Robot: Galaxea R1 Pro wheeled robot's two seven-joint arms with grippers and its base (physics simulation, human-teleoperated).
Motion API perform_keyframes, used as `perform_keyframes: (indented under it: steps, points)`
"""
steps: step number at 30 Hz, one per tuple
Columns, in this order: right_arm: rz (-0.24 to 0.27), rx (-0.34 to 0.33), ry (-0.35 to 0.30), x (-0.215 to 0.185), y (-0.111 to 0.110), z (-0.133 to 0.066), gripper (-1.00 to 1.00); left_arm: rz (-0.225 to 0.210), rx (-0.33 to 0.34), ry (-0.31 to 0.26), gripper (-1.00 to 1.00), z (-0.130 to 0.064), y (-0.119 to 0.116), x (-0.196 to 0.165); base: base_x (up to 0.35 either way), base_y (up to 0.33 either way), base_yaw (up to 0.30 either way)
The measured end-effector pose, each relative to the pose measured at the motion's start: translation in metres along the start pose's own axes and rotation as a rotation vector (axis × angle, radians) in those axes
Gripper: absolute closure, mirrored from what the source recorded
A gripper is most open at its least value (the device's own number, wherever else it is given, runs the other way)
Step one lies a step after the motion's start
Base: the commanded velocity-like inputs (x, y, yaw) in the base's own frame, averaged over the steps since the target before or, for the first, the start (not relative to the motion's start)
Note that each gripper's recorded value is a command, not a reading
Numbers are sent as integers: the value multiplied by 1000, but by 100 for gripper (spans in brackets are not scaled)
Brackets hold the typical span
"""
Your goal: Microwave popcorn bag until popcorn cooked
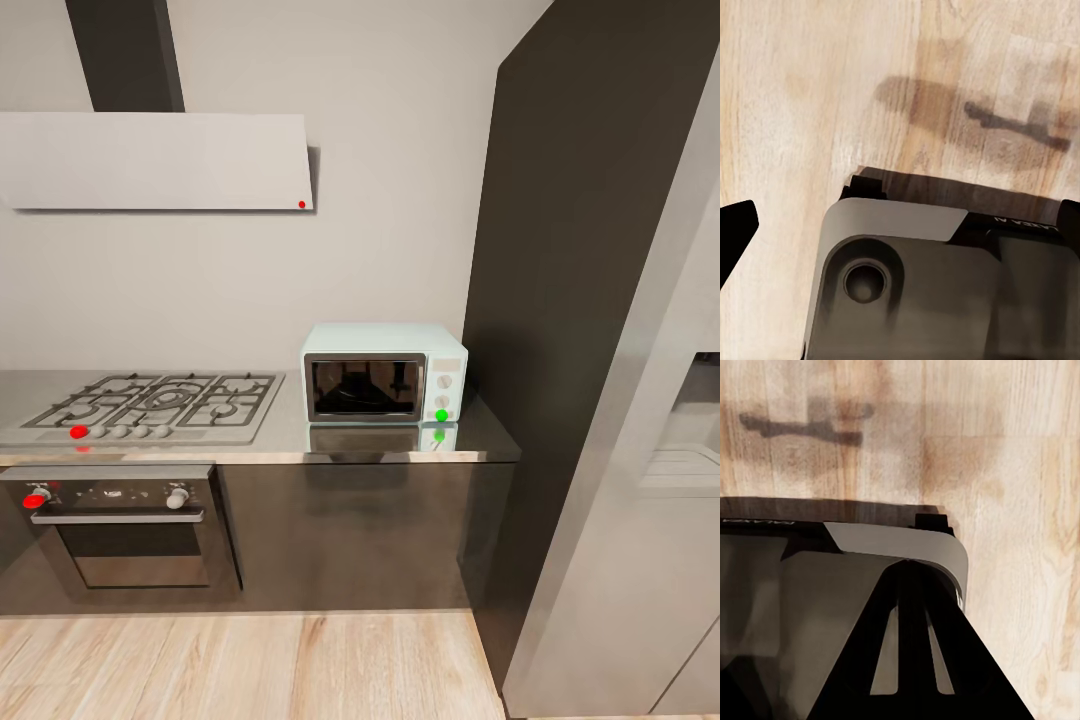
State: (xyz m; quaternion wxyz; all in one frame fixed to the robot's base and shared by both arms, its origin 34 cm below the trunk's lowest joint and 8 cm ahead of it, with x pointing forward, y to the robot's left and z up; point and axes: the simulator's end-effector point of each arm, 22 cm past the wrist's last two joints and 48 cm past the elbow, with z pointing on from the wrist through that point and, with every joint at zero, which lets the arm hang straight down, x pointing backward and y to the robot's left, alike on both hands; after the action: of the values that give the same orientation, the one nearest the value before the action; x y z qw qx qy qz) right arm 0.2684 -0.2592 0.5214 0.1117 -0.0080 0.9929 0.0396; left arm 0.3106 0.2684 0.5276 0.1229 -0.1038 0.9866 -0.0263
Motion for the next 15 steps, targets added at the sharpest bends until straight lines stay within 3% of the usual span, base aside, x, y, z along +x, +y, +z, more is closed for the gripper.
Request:
perform_keyframes:
  steps: [15]
  points:
    - [0, 0, 0, 0, 0, 0, 100, 0, 0, 0, -100, 0, 0, 0, 0, 0, 0]
